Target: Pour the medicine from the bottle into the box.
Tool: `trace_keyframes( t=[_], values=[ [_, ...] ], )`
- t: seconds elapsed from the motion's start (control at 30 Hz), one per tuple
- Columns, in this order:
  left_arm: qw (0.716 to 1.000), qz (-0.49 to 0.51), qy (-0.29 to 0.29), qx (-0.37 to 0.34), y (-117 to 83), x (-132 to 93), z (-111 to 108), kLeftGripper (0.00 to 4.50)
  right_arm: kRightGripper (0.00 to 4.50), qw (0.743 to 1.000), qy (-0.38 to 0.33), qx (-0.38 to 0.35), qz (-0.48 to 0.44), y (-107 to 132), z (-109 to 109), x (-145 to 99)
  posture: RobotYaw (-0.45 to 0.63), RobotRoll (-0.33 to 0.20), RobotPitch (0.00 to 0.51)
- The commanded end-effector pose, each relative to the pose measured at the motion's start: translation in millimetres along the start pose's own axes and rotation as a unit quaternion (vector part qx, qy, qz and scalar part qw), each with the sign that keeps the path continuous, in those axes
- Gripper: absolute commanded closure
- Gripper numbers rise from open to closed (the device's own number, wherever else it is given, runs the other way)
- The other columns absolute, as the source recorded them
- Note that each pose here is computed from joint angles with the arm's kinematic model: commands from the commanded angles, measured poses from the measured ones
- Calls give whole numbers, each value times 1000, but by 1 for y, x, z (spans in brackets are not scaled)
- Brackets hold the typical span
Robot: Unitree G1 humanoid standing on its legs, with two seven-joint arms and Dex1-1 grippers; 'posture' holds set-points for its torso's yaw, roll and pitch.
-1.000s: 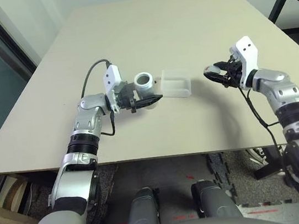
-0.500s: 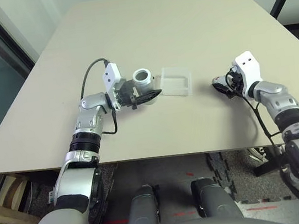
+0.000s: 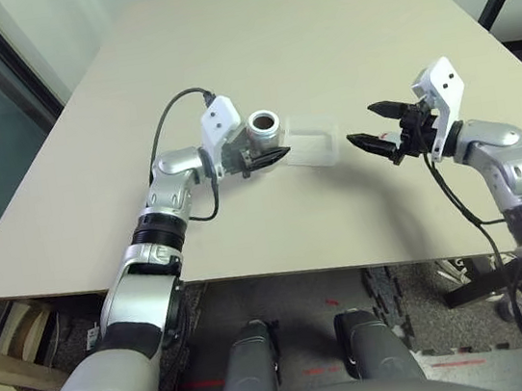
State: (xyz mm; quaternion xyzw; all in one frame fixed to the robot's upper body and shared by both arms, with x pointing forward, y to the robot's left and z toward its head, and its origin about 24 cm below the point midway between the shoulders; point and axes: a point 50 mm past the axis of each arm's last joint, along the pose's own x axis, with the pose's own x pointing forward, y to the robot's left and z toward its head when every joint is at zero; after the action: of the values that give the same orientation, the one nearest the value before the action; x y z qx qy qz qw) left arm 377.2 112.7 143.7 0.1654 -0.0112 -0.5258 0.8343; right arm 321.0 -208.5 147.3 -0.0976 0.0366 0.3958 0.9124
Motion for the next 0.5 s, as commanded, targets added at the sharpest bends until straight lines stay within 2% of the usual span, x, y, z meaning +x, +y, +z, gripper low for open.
trace_keyframes(
  t=[0.03, 0.17, 0.23, 0.37, 0.4, 0.43, 0.5],
  values=[
    [998, 17, 38, 48, 9, 9, 9, 1974, 0, 1000, 9, 4, -1, 1, -4, -2, -113, 0, 74],
    [977, 40, 126, 169, 23, 18, 23, 1974, 0, 1000, 6, 2, -8, -1, -4, -2, -110, 0, 66],
    [952, 33, 185, 243, 26, 24, 28, 1974, 0, 1000, 3, 3, -10, -2, -3, -1, -111, 0, 64],
    [883, 4, 282, 376, 27, 40, 40, 1974, 0, 1000, 0, 3, -10, -2, -3, 0, -104, 0, 59],
    [853, -9, 316, 416, 26, 45, 45, 1974, 0, 1000, -3, 5, -9, -2, -2, 1, -108, 0, 58],
    [809, -25, 351, 471, 26, 51, 50, 1974, 0, 1000, -5, 6, -9, -2, -2, 2, -112, 0, 54],
    [741, -41, 380, 552, 21, 64, 62, 1974, 0, 1000, -12, 8, -11, -1, -1, 3, -123, 0, 53]
  ],
)
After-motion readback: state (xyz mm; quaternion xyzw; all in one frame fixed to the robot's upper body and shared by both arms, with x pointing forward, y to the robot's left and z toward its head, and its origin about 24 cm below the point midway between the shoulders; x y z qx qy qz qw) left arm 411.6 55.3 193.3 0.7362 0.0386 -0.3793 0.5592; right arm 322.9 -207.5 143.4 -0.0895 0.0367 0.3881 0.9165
